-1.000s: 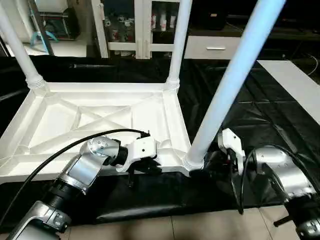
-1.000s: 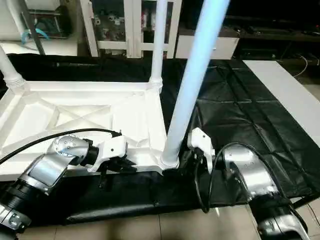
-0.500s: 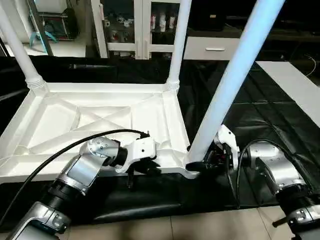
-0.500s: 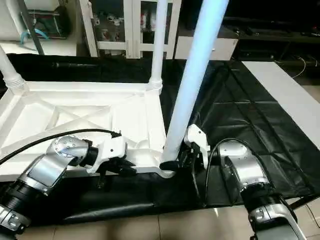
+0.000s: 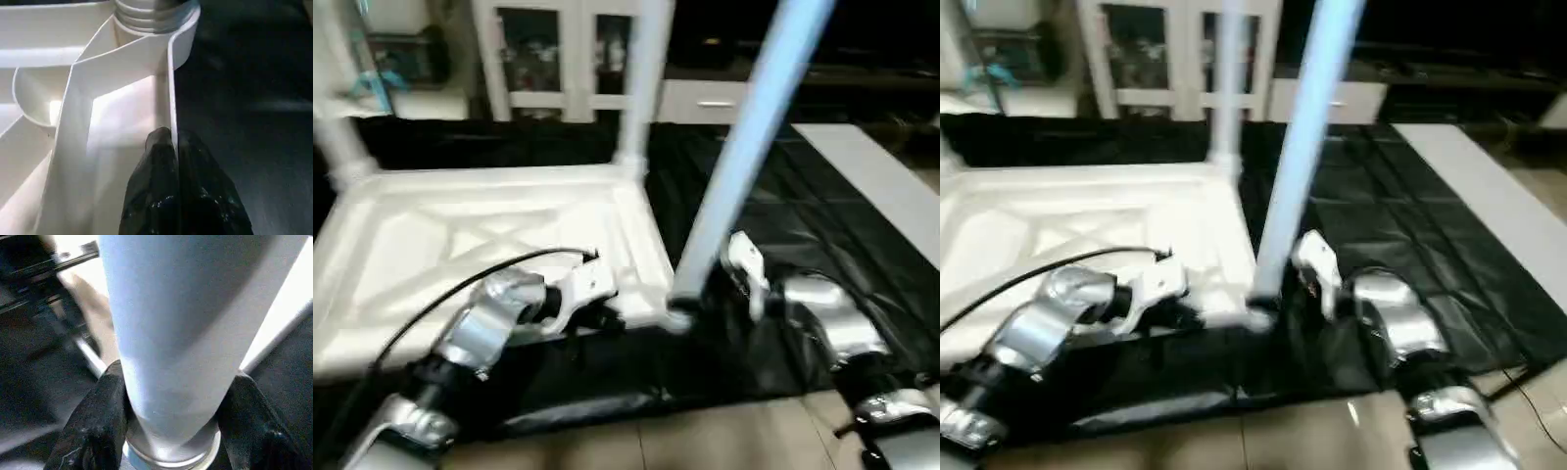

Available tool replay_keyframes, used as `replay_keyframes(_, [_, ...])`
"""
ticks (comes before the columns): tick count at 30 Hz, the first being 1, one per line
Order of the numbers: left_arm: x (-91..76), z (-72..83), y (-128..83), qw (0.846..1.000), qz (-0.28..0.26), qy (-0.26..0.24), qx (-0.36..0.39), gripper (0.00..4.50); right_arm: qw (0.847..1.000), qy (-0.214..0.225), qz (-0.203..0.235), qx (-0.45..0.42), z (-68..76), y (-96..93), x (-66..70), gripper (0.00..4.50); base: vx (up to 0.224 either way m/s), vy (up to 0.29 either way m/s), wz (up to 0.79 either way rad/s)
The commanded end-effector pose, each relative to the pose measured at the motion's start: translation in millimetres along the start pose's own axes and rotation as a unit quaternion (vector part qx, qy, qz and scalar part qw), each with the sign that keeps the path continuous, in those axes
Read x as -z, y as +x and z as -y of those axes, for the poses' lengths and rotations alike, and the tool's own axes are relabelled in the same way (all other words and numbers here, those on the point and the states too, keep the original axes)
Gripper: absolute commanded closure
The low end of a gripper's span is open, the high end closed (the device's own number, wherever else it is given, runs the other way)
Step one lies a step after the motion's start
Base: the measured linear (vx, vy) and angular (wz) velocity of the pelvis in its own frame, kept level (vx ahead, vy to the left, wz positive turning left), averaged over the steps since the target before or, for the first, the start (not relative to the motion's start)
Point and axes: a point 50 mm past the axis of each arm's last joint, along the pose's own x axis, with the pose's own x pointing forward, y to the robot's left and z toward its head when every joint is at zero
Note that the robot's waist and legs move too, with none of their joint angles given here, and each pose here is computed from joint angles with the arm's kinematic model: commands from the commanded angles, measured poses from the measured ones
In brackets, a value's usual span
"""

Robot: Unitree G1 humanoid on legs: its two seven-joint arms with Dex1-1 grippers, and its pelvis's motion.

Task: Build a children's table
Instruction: Rotate leg to tighten

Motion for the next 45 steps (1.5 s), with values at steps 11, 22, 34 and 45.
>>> replay_keyframes(11, [-43.1, -28.5, 51, 0.962, 0.045, -0.09, -0.253, 4.5, 0.952, 0.097, -0.005, 0.292, -15.9, 80.5, 3.2, 2.49, -0.009, 0.002, -0.02])
replay_keyframes(22, [-46.0, -33.7, 53, 0.963, 0.043, -0.057, -0.262, 4.5, 0.959, 0.128, 0.059, 0.246, -22.1, 90.0, -14.4, 2.52, -0.011, 0.011, 0.01])
replay_keyframes(34, [-30.8, -29.6, 52, 0.977, 0.032, -0.061, -0.201, 4.5, 0.963, 0.099, 0.143, 0.207, -1.7, 40.4, -31.5, 1.23, -0.002, -0.029, 0.04])
replay_keyframes(45, [-7.5, -21.6, 37, 0.993, 0.005, -0.038, -0.114, 4.5, 0.987, 0.007, 0.07, 0.147, -3.0, -38.2, -16.8, 0.31, 0.034, -0.005, -0.07])
